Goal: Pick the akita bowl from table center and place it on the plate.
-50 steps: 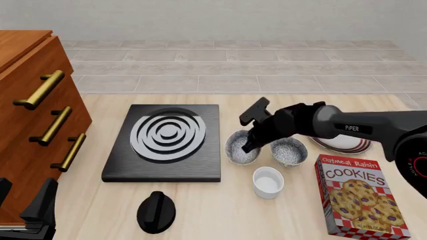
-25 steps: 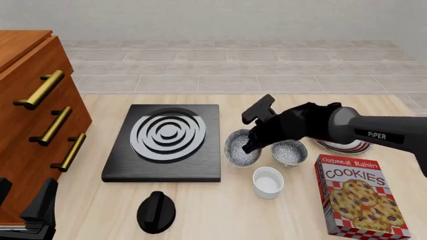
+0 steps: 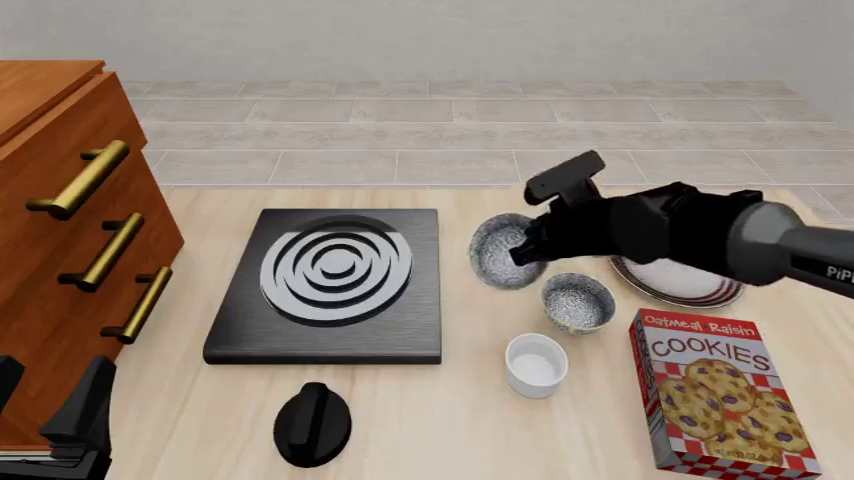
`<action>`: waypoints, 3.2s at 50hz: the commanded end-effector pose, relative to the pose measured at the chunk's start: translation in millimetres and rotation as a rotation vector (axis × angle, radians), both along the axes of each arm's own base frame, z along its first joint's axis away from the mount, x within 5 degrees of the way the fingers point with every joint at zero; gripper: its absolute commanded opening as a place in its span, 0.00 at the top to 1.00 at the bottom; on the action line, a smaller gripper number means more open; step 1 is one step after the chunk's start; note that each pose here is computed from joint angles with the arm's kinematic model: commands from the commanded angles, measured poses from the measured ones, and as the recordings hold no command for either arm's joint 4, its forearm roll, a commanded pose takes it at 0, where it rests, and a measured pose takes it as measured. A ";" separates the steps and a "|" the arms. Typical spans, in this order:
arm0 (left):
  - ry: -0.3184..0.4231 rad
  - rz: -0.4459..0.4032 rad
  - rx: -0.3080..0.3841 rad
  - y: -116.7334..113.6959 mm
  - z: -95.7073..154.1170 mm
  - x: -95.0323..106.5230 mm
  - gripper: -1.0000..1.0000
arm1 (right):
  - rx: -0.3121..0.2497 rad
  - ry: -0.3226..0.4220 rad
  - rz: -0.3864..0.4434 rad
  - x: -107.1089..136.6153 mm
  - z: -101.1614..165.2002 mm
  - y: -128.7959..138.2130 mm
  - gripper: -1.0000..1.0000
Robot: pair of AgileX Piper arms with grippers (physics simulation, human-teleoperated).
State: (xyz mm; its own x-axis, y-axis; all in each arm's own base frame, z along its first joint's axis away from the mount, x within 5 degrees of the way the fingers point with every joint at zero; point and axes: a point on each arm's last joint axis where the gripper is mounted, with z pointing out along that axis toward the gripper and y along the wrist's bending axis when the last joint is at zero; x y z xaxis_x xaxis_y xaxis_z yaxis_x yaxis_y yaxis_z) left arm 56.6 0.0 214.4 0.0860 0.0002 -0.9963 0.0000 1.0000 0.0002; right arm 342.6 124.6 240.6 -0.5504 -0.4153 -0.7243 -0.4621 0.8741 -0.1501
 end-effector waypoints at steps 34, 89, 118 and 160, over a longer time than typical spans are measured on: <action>0.000 0.000 0.000 0.0 0.0 0.0 0.00 | 0.147 -0.182 -0.336 -23.3 43.6 -96.6 1.00; 0.001 0.000 0.000 0.0 0.0 0.0 0.00 | 0.060 -0.048 -0.622 41.1 -51.1 -212.7 1.00; 0.000 0.000 0.000 0.0 0.0 0.0 0.00 | 0.078 -0.014 -0.672 49.1 -79.7 -227.6 1.00; 0.000 0.000 0.000 0.0 0.0 0.0 0.00 | 0.081 0.012 -0.684 48.7 -98.5 -230.0 0.00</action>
